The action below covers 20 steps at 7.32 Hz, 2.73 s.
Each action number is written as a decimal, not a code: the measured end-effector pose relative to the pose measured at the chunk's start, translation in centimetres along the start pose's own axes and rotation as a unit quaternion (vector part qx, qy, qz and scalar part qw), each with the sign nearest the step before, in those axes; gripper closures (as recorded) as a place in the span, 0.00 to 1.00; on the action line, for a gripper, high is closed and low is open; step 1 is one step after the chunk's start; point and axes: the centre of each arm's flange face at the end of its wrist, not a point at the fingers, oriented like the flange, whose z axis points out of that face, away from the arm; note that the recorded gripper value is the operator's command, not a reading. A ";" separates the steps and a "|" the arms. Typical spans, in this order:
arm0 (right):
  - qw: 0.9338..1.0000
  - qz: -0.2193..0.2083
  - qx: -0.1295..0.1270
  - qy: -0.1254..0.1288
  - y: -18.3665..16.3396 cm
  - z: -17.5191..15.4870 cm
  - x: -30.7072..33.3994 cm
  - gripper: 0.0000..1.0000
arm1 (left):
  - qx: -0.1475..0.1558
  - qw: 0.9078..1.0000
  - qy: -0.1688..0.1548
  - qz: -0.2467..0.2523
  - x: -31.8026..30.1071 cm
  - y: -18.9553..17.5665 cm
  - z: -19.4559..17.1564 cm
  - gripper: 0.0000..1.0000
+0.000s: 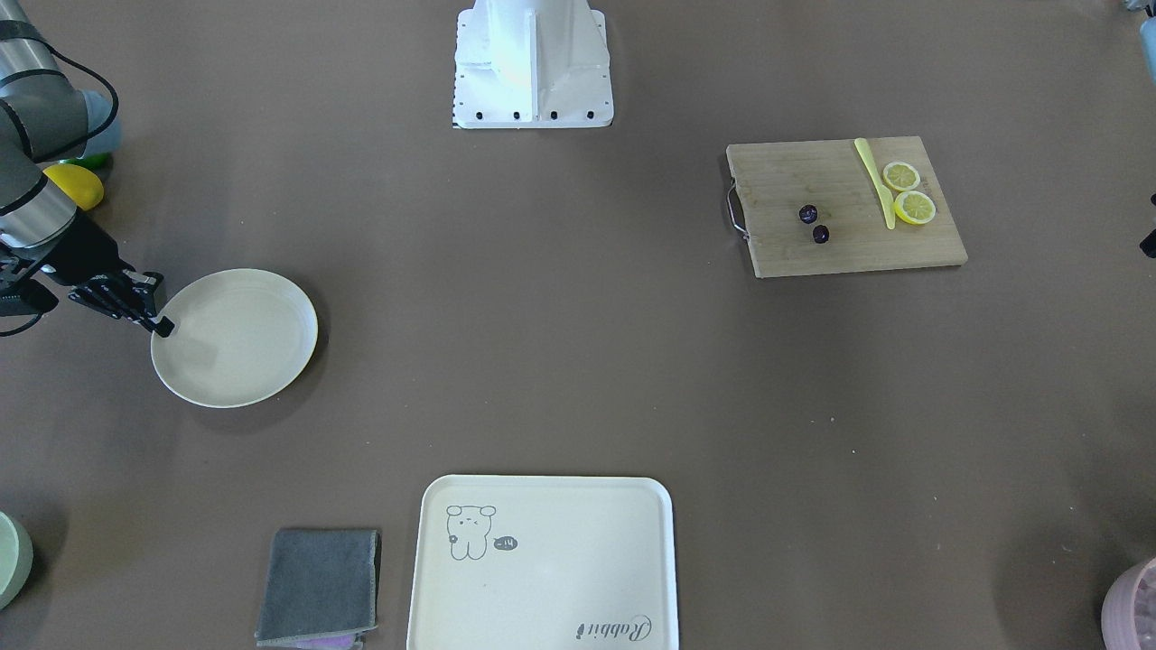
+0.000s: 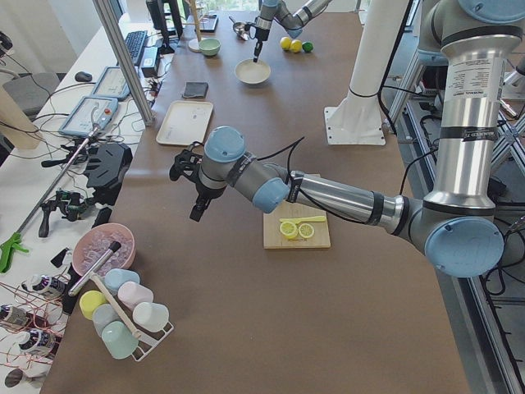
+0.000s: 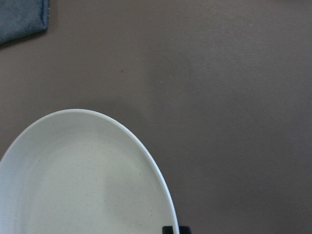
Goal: Place red cherry on plate
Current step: 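Drag the white plate with the right gripper toward the table center, then release the plate and retract the right arm away from it, then lower the left gripper onto the dark cherries on the cutting board and grasp them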
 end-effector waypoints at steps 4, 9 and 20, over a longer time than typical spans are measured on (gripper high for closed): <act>0.994 0.107 0.010 0.003 3.8 3.2 -20.9 1.00 | -0.003 1.000 0.000 -0.004 -0.2 0.1 0.3 0.02; 0.989 0.134 0.052 0.021 18.4 10.9 -40.1 0.00 | -0.006 1.000 0.000 -0.005 -0.4 0.2 0.6 0.02; 0.989 -0.094 -0.032 0.108 -11.1 -18.9 -9.0 0.00 | -0.087 0.988 0.048 -0.121 26.3 12.2 12.2 0.06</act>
